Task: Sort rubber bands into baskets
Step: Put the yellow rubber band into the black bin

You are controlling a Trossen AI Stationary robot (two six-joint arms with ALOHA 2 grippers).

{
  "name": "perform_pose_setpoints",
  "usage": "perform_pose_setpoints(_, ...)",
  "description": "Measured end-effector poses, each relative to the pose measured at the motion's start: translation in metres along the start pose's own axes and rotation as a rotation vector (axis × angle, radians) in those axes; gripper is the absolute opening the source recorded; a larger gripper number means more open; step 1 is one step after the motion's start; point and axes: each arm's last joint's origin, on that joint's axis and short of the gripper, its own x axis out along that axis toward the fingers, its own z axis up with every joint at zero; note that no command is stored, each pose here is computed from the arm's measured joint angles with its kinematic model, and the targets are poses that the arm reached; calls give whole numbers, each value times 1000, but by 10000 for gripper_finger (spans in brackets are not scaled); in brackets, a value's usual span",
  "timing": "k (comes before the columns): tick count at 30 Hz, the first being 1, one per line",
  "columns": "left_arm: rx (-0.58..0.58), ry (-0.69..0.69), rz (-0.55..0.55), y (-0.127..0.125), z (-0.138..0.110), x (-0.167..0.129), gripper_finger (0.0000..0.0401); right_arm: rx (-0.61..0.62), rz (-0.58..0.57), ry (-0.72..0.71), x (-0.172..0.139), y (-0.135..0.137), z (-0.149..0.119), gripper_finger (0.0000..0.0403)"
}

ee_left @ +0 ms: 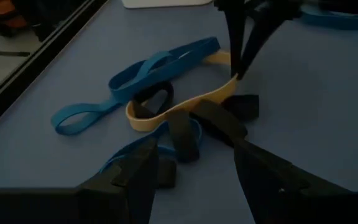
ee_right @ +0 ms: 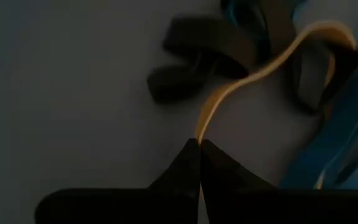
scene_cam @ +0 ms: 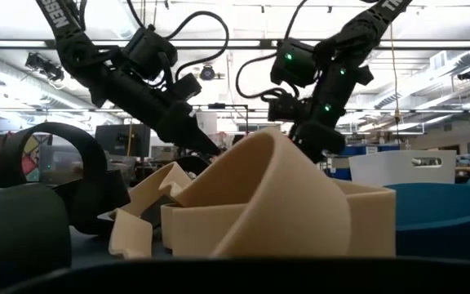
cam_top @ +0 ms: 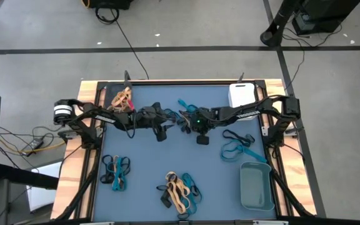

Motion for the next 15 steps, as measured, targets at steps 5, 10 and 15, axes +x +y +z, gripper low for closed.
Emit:
perform_pose_setpoints(5, 54, -22, -9, -4, 1, 1, 211, -18, 7, -75, -11, 8, 23, 7)
perform_pose_setpoints(10, 128, -72, -29, -10, 6, 1, 211, -69, 12, -176, -26, 16, 50, 4)
perform_pose_setpoints(15, 173, -116, -44, -17, 10, -1, 211, -100, -1, -254, -41, 20, 72, 2)
